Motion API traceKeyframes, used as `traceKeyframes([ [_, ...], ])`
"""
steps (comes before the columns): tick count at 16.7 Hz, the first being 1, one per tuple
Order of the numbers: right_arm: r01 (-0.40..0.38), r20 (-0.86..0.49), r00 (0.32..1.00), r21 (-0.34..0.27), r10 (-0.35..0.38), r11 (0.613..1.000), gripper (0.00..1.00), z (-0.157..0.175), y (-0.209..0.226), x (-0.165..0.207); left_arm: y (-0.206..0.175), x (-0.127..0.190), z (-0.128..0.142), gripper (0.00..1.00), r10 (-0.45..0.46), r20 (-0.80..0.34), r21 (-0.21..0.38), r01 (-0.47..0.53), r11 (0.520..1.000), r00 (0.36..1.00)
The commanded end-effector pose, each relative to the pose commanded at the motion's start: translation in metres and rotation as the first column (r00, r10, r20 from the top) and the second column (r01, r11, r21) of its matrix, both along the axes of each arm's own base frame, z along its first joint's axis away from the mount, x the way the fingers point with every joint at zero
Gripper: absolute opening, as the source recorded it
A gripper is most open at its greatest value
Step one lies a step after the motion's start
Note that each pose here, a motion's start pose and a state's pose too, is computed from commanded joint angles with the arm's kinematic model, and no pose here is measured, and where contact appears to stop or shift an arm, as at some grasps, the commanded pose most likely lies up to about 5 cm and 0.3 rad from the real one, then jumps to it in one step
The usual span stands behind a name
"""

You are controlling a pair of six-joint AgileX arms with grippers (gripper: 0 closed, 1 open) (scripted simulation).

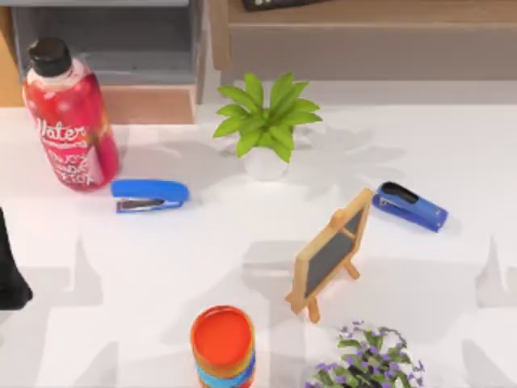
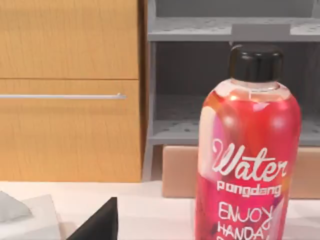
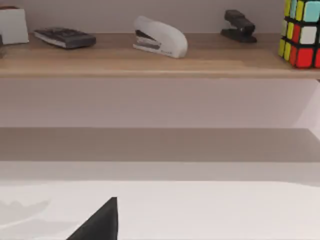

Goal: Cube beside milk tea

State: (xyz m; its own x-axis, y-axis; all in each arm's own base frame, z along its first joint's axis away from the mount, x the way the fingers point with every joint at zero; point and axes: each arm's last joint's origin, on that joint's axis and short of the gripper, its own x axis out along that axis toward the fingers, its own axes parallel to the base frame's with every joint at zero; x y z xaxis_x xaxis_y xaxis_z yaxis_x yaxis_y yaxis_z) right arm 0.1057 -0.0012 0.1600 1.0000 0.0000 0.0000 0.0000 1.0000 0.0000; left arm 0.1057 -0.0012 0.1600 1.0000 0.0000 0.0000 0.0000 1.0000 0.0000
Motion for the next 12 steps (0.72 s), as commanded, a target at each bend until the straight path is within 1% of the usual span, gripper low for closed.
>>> traceKeyframes([
  [3,-0.001,0.004,1.000,0.002,0.001,1.000,1.00,0.002,0.000,0.000,0.000,0.000,0.000,1.00,0.000,0.000,0.000,0.000,1.000,1.000],
  [5,-0.005,0.021,1.000,0.007,0.005,1.000,1.00,0.013,-0.001,0.002,0.000,0.000,0.000,1.00,0.000,0.000,0.000,0.000,1.000,1.000],
  [9,-0.006,0.061,0.998,0.016,0.005,1.000,1.00,0.051,-0.006,0.016,0.000,0.000,0.000,1.00,0.000,0.000,0.000,0.000,1.000,1.000],
  [12,0.002,0.061,0.998,0.016,-0.003,1.000,1.00,0.081,-0.016,0.048,0.000,0.000,0.000,1.00,0.000,0.000,0.000,0.000,1.000,1.000],
])
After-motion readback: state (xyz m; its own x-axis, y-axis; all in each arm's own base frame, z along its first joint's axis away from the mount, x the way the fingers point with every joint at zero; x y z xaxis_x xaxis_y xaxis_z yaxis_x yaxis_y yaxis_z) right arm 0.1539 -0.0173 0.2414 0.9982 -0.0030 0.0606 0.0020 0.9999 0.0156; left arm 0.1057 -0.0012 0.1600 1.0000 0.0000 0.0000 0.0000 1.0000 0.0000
